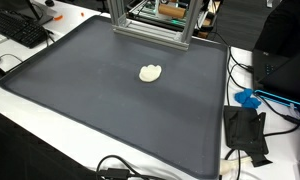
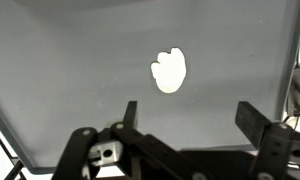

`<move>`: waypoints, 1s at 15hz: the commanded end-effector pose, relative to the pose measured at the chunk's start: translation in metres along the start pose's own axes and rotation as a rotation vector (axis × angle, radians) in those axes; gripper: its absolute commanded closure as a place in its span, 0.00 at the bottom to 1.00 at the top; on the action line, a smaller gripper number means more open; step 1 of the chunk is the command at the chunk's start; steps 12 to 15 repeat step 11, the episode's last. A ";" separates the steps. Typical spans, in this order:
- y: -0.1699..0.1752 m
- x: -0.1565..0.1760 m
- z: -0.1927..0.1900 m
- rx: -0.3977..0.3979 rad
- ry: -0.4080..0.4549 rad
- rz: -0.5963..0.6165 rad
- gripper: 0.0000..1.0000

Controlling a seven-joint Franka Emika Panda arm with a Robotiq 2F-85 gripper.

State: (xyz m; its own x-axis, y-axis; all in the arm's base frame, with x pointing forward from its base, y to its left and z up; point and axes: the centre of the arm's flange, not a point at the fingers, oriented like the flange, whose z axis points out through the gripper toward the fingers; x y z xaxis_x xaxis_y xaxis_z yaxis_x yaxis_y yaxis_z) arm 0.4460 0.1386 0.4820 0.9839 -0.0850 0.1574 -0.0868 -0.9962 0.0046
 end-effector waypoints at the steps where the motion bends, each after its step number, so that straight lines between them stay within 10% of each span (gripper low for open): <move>1: -0.008 0.019 0.030 -0.040 0.019 0.042 0.00; 15: -0.005 0.020 0.048 -0.047 0.001 0.045 0.00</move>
